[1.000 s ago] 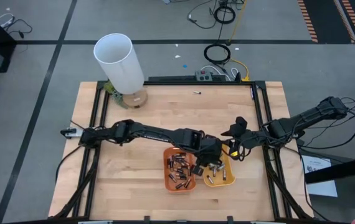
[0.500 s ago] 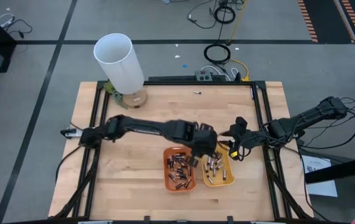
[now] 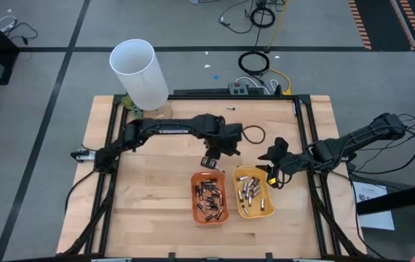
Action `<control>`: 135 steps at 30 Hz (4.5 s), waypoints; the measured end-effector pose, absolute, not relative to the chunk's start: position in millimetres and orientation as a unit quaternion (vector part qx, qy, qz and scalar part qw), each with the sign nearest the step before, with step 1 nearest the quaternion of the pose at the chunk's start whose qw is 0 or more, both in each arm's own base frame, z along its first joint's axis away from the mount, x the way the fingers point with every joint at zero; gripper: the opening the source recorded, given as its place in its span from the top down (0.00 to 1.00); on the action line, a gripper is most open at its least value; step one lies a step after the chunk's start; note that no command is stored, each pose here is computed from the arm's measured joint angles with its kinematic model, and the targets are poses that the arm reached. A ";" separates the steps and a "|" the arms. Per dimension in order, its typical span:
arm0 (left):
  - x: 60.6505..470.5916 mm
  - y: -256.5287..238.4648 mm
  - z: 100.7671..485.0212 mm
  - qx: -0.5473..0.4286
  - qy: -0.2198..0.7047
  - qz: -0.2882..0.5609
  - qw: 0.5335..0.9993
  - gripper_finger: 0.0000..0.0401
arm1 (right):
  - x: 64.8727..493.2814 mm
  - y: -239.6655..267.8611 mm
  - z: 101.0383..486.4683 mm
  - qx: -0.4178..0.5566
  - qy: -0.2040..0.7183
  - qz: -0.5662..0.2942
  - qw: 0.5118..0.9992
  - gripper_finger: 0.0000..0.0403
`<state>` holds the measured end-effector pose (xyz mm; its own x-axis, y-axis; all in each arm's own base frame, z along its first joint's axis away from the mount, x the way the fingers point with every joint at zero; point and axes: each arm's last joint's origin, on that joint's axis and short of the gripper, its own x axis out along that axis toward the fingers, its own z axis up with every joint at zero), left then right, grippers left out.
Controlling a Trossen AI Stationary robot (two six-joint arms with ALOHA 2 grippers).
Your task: Sort batteries
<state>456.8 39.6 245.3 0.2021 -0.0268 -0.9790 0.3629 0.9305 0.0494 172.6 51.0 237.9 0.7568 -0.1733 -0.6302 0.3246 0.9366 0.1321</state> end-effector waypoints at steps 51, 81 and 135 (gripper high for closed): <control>458.6 -21.2 169.5 0.201 0.568 -0.182 0.777 0.69 | 178.5 56.7 228.5 0.088 0.345 -0.132 0.925 0.63; 456.3 -1.1 170.1 0.163 0.577 -0.195 0.776 0.69 | 178.5 56.0 228.8 0.081 0.340 -0.141 0.926 0.63; 460.9 -38.3 158.1 0.345 0.577 -0.174 0.719 0.70 | 179.4 55.9 229.7 0.085 0.331 -0.148 0.928 0.63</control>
